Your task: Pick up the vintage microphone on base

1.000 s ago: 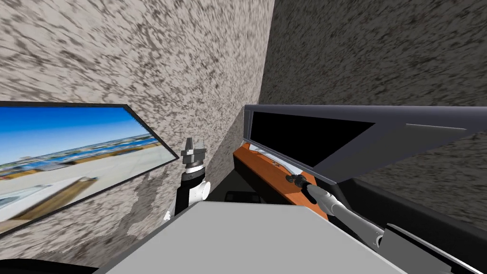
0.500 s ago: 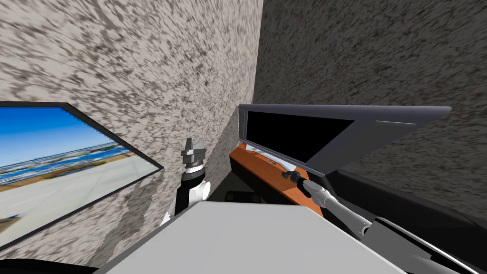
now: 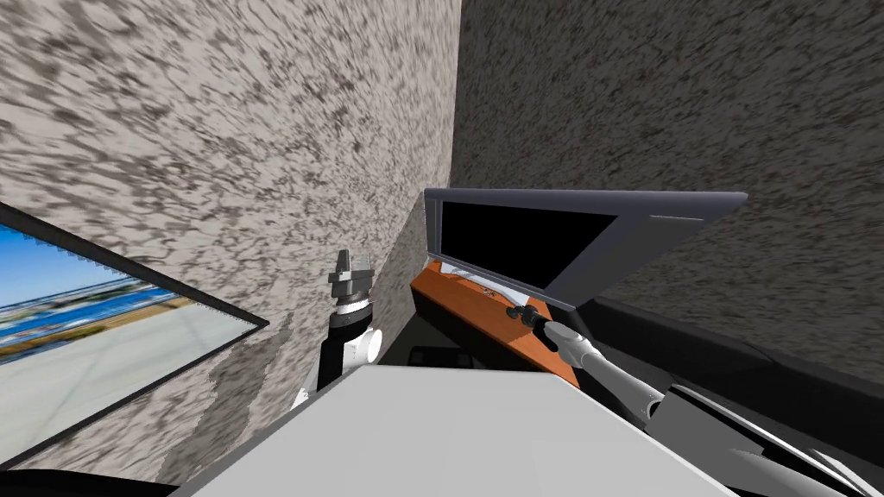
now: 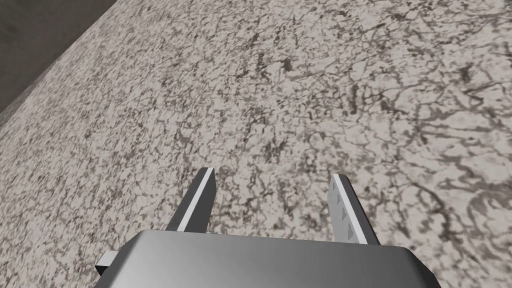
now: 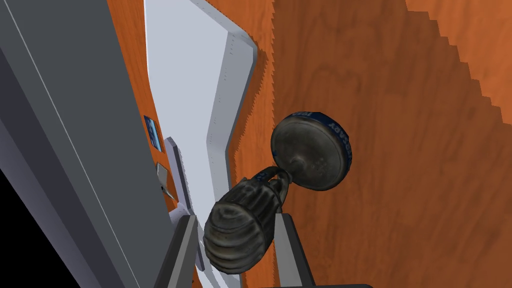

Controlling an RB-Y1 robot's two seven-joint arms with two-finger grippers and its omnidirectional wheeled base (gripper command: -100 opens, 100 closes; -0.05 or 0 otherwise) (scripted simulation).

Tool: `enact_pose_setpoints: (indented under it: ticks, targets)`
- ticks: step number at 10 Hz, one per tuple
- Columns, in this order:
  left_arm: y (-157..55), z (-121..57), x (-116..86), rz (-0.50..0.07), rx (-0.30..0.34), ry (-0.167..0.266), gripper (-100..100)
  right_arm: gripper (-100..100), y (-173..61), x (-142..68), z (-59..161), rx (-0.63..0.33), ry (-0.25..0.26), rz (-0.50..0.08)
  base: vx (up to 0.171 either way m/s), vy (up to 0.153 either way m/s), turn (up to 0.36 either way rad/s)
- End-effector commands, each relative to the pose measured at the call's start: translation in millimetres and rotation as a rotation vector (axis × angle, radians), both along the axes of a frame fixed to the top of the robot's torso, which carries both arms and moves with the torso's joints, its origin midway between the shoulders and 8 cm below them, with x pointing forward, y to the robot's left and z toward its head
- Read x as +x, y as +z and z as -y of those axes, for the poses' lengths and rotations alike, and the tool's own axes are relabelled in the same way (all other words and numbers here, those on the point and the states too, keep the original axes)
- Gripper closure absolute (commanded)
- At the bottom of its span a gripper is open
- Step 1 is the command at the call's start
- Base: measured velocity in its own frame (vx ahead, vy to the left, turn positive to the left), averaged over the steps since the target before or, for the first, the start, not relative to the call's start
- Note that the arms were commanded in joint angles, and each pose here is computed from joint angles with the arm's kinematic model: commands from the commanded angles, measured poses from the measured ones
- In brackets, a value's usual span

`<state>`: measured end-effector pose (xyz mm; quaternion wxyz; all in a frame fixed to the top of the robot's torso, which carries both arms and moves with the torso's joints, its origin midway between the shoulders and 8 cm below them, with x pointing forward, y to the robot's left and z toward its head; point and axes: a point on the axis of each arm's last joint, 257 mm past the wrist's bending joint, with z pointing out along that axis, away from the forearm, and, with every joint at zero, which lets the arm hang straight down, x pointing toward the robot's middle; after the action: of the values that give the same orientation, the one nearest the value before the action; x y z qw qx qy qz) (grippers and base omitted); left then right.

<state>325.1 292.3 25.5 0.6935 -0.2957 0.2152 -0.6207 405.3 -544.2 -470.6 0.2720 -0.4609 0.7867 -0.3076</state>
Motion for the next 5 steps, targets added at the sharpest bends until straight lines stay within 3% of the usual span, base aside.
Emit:
enact_pose_setpoints:
  ticks: [1,2,3,4,5]
  targets:
    - [0.0,0.0,0.0,0.0,0.0,0.0,0,100,2.2,8.3,-6.7,-0.007,0.031,0.0,0.043,0.03,-0.199]
    - [0.1,0.1,0.0,0.0,0.0,0.0,0,100,7.2,24.3,-22.4,0.007,0.068,0.015,0.052,0.037,-0.353]
    - [0.0,0.0,0.0,0.0,0.0,0.0,0,100,7.2,24.3,-22.4,-0.012,0.086,0.01,0.047,0.037,-0.176]
    - [0.1,0.1,0.0,0.0,0.0,0.0,0,100,5.0,21.6,-19.3,-0.003,0.067,0.01,0.017,0.014,-0.006]
    - [0.1,0.1,0.0,0.0,0.0,0.0,0,0,4.9,22.1,-20.3,-0.005,0.073,0.009,0.0,0.0,0.0]
